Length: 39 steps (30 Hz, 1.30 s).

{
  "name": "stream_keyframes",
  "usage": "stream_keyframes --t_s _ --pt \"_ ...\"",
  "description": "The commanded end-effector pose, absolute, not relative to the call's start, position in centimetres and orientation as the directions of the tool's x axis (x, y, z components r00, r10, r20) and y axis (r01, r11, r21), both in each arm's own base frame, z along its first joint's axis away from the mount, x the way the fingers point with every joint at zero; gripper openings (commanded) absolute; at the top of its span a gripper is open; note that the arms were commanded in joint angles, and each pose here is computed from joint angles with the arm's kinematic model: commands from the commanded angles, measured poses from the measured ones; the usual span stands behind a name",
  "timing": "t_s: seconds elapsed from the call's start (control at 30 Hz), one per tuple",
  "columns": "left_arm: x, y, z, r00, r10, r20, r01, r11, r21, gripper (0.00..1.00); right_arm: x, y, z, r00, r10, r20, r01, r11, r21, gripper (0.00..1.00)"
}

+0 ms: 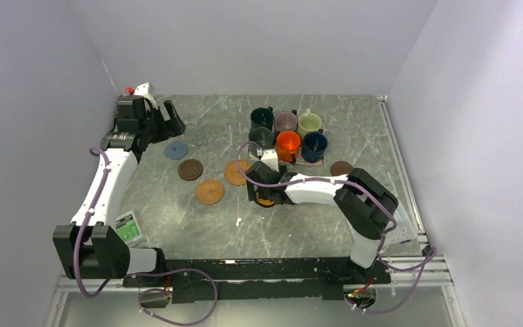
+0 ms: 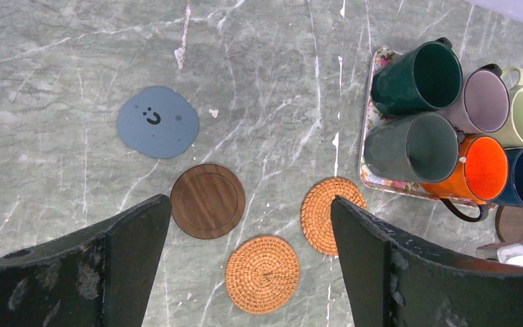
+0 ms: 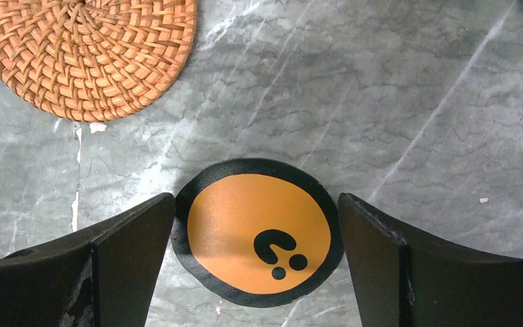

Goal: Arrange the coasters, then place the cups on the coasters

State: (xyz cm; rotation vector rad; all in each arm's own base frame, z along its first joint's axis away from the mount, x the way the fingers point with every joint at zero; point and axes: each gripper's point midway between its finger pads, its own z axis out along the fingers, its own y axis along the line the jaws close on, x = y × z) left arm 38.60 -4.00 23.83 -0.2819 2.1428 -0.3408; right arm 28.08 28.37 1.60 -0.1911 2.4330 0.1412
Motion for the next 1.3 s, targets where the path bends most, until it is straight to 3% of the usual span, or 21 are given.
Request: stream_keyframes --t_s 0.0,0.9,1.27 --pt "39.0 -4.2 25.1 -0.521 -0.346 -0.780 -0.057 0.926 -0.372 0.94 26.7 29.2 -0.1 -0.798 -0.116 -0.591 -0.195 0.978 0.070 0.93" --pt "39.1 -4.1 24.8 -0.528 -0.343 -0.777 -0.061 0.928 -0.368 0.94 28.8 29.2 1.1 -0.750 -0.097 -0.655 -0.152 0.988 0.029 0.98" --pt "39.1 -4.1 24.6 -0.530 -0.345 -0.775 -0.064 0.927 -0.369 0.94 29.4 30.8 9.0 -0.602 -0.024 -0.798 -0.269 0.947 0.175 1.00"
